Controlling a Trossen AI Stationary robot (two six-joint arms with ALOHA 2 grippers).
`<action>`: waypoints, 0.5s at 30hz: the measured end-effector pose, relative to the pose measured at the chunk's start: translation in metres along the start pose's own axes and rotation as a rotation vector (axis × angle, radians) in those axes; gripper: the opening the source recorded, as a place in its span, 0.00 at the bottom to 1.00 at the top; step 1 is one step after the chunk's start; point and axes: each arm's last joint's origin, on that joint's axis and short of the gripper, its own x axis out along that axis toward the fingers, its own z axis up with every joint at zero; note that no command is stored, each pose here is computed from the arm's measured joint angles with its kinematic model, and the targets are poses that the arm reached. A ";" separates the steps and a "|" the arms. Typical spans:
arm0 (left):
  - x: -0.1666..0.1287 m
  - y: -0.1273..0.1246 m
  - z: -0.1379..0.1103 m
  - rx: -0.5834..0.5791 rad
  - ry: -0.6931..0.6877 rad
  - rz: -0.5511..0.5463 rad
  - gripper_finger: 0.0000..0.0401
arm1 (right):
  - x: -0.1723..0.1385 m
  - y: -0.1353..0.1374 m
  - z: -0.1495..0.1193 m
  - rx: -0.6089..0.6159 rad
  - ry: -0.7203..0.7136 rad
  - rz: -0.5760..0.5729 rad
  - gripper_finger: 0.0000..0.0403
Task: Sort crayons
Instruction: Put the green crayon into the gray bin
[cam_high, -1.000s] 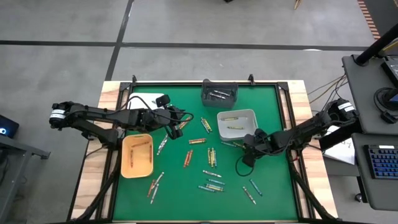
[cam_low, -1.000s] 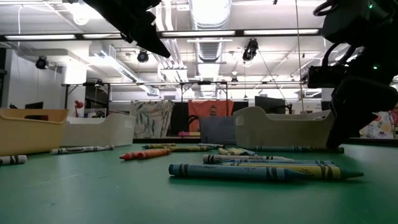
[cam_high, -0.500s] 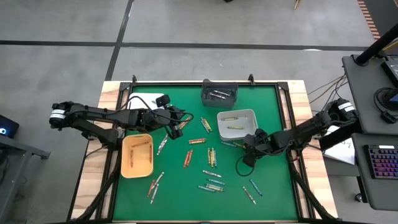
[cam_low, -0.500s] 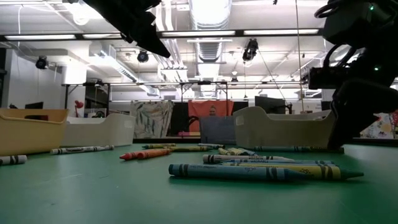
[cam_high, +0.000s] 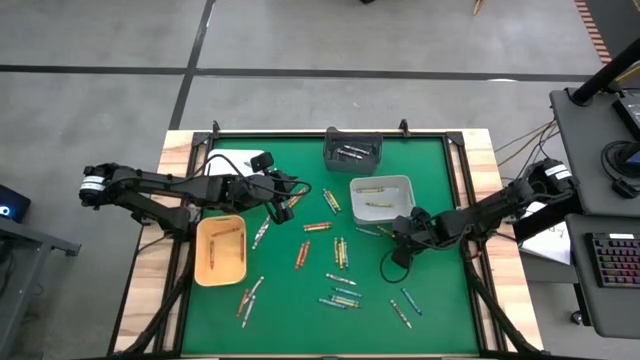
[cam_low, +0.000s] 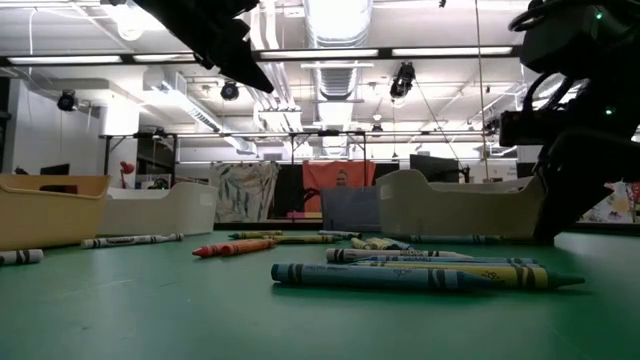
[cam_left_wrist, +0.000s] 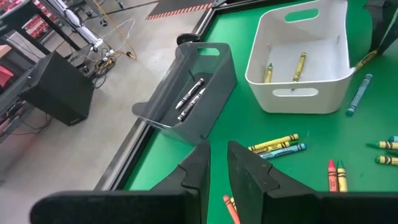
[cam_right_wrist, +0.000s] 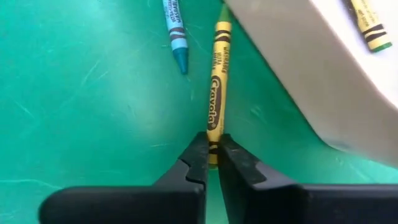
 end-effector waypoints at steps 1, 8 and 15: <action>0.000 0.000 0.000 0.001 0.001 0.000 0.09 | -0.001 0.001 0.001 0.000 0.007 0.009 0.03; 0.000 0.000 -0.001 0.006 0.009 -0.001 0.09 | -0.021 0.010 0.015 -0.001 0.113 0.020 0.02; 0.000 0.000 -0.001 0.005 0.009 -0.001 0.09 | -0.045 0.020 0.031 0.022 0.205 0.052 0.02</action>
